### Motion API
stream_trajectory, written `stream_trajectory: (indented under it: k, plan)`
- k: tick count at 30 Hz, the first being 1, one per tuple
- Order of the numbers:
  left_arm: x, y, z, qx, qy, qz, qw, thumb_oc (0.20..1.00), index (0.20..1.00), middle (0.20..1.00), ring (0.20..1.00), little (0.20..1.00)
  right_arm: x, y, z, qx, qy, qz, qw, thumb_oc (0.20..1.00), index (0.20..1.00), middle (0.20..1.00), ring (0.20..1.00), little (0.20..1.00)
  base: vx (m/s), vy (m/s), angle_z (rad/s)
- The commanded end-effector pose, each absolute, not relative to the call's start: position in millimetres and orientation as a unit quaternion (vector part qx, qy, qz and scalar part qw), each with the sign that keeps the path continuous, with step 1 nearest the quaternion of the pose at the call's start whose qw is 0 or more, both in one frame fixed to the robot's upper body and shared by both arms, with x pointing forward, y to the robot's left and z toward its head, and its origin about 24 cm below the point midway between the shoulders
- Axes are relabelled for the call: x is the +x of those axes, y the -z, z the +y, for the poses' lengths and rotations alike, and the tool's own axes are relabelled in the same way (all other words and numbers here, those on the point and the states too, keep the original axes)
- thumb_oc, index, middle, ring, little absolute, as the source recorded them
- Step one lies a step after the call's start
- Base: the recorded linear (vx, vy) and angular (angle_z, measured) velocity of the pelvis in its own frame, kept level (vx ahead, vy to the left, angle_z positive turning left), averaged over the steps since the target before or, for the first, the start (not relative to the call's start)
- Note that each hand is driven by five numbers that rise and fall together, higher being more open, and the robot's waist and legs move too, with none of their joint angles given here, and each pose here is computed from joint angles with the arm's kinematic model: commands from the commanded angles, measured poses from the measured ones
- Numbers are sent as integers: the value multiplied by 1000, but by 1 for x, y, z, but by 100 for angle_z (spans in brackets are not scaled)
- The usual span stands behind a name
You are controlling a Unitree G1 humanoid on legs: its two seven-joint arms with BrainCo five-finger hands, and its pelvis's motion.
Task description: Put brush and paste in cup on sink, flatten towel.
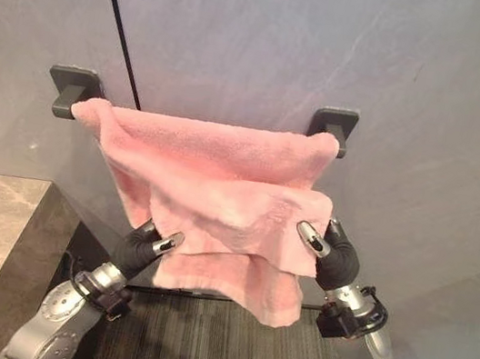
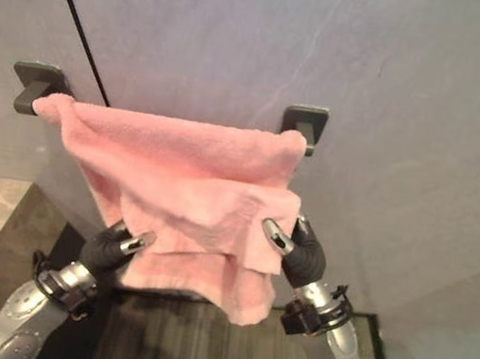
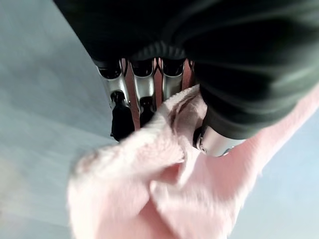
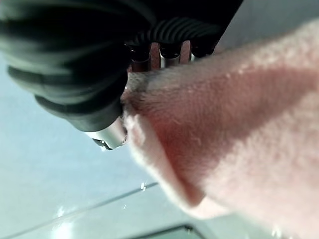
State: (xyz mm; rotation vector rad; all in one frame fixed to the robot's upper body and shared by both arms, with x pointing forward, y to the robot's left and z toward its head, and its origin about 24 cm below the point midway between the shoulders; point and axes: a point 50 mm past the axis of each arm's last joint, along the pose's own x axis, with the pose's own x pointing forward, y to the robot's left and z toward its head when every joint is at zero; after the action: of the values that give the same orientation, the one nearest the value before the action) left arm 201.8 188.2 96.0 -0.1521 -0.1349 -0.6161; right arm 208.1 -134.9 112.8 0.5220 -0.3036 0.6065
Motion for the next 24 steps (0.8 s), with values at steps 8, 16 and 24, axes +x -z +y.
stream_trajectory:
  k: [8, 16, 24]
  plan:
    - [203, -41, 197, 1, 254, 30, 967, 200, 200, 200, 200, 200, 212, -97, -137, 217, -273, -127, 929, 200, 200, 200, 200, 200, 0, 2, 0]
    - [182, 46, 230, 172, 145, 201, 953, 1000, 1000, 1000, 1000, 1000, 216, 12, -152, 111, -179, 108, 972, 1000, 1000, 1000, 1000, 1000, 0, 0, 0]
    - [121, 131, 251, 183, 23, 431, 883, 1000, 1000, 1000, 1000, 1000, 181, 102, -202, -38, -60, 324, 943, 1000, 1000, 1000, 1000, 1000, 0, 0, 0]
